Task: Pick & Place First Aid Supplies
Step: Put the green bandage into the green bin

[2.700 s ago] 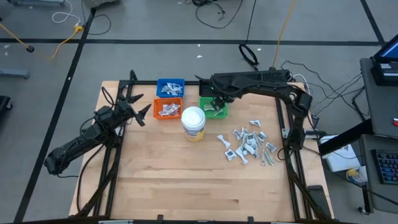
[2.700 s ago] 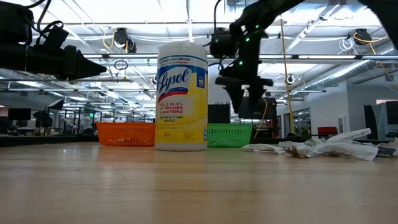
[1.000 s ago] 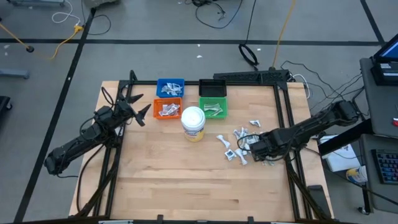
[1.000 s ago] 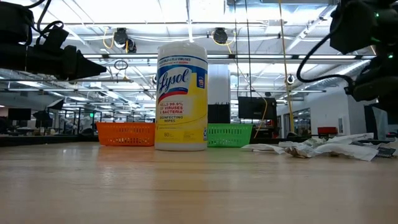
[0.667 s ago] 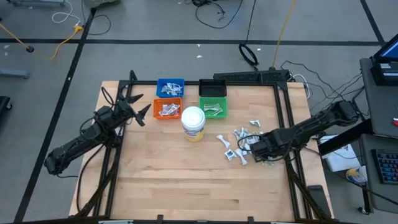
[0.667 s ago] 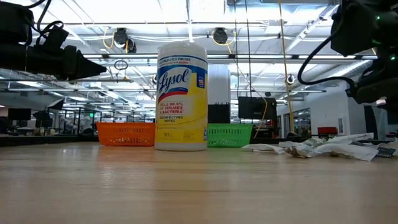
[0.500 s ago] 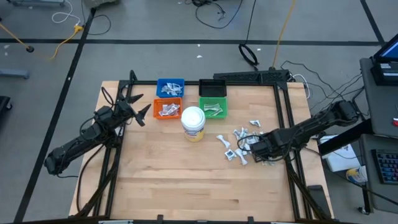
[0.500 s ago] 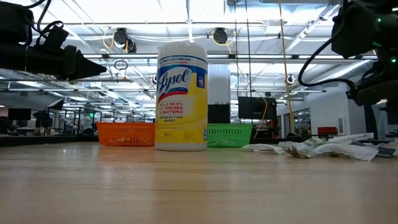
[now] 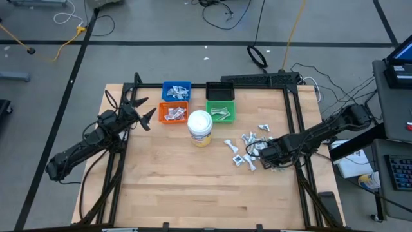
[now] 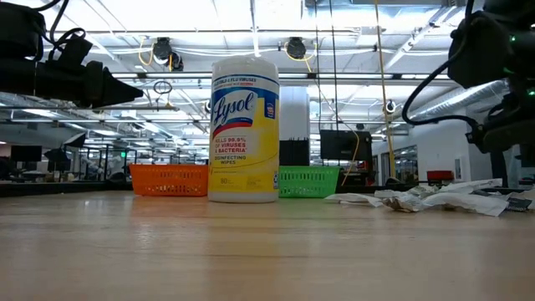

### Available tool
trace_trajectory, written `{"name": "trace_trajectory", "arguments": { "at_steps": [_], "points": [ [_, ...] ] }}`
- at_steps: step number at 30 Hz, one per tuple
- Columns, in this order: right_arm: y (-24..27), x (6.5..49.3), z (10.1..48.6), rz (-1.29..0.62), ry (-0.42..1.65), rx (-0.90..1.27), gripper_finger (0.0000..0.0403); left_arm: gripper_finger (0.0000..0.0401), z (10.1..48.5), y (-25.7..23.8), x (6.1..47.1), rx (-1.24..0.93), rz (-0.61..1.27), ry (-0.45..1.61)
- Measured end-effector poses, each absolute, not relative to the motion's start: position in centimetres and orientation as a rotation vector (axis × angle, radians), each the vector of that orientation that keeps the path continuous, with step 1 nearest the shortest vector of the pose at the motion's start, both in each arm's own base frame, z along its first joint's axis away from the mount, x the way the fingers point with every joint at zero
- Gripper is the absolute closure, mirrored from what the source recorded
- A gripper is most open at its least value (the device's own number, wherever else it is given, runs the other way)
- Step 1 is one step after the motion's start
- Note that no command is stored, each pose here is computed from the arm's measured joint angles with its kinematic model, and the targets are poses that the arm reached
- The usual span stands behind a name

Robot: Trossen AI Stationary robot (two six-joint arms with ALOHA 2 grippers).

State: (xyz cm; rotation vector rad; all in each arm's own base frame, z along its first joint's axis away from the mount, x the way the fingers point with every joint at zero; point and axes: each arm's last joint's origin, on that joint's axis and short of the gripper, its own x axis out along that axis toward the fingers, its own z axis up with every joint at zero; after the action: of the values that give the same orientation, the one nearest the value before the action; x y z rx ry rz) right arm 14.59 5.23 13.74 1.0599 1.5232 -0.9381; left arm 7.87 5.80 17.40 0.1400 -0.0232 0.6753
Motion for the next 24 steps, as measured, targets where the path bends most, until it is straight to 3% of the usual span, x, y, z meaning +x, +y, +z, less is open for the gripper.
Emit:
{"name": "trace_trajectory", "arguments": {
  "at_steps": [5,12,24],
  "points": [
    [5.2,14.6,13.8,-0.958,1.520,1.071,0.0394,0.0091,17.4,5.8,7.9,0.140,0.676,-0.023],
    [4.3,14.8,16.0,-1.022,1.578,0.938,0.0399,0.0091,17.4,5.8,7.9,0.140,0.675,-0.023],
    [-0.3,18.8,19.2,-0.812,1.692,0.632,0.0401,0.0091,17.4,5.8,7.9,0.140,0.676,-0.024]
  ]
}}
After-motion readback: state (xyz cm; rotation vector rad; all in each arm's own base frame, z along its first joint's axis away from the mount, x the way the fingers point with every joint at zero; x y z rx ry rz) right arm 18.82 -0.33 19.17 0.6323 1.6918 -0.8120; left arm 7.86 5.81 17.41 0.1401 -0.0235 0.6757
